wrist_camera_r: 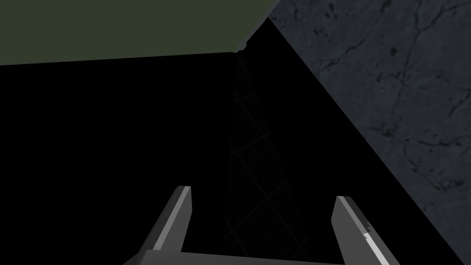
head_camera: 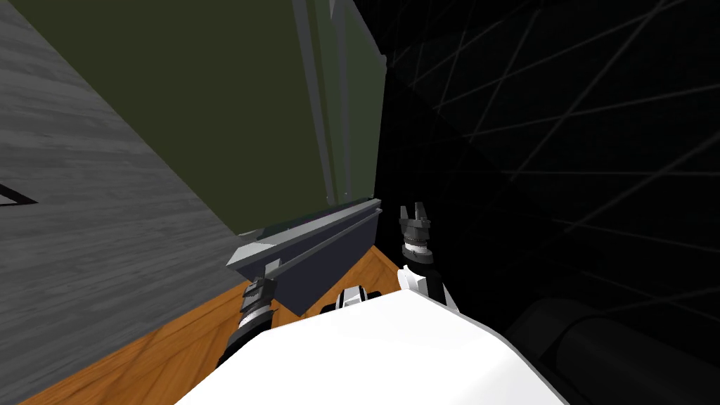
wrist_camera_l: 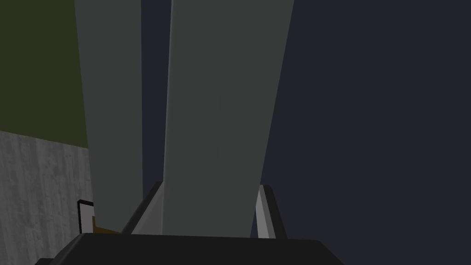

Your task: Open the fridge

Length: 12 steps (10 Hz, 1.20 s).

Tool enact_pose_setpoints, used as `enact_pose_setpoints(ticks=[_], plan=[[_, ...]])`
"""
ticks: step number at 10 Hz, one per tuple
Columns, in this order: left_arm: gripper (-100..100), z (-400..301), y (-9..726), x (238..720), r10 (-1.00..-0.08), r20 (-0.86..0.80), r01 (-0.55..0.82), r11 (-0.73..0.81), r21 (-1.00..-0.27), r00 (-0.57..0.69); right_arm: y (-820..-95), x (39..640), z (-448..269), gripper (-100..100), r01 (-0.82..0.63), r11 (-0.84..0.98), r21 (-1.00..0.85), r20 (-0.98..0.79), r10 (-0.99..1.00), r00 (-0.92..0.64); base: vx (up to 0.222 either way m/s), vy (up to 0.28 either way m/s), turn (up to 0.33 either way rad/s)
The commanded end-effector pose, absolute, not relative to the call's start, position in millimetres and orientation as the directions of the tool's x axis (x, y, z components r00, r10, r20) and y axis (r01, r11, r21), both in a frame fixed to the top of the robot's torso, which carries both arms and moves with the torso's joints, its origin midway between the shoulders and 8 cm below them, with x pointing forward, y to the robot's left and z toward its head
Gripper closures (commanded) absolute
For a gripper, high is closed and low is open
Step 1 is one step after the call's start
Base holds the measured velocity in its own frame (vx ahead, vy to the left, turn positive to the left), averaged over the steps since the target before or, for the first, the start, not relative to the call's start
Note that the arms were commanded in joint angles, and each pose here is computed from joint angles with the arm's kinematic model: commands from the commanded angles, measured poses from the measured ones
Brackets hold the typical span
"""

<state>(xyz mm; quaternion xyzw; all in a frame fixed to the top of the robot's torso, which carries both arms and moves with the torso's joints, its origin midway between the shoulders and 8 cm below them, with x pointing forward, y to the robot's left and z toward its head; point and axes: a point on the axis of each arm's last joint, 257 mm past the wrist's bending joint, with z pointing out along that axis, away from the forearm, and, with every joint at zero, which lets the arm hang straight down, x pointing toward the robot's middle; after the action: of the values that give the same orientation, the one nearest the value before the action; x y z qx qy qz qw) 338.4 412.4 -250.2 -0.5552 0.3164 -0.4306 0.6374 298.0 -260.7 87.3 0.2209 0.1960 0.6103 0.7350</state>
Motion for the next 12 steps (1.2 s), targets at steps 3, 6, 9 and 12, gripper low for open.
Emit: enact_pose_setpoints(ticks=[3, 6, 9, 12], plan=[[100, -253, 409, 332, -0.901, 0.073, 0.189, 0.010, -0.982, 0.427, -261, 298, 87, 0, -0.811, 0.158, 0.564, -0.019, 0.984, 0.178, -0.101, -0.080, 0.013], [100, -252, 407, 330, -0.903, 0.074, 0.191, 0.010, -0.981, 0.423, -261, 298, 87, 0, -0.811, 0.157, 0.564, -0.019, 0.984, 0.178, -0.155, -0.100, 0.009], [100, -253, 406, 326, -0.903, 0.073, 0.189, 0.009, -0.982, 0.422, -261, 298, 87, 0, -0.811, 0.158, 0.564, -0.019, 0.984, 0.178, -0.129, -0.079, 0.008], [100, -251, 402, 323, -0.906, 0.074, 0.192, 0.009, -0.981, 0.417, -261, 298, 87, 0, -0.811, 0.157, 0.564, -0.018, 0.984, 0.178, -0.172, -0.096, 0.006]])
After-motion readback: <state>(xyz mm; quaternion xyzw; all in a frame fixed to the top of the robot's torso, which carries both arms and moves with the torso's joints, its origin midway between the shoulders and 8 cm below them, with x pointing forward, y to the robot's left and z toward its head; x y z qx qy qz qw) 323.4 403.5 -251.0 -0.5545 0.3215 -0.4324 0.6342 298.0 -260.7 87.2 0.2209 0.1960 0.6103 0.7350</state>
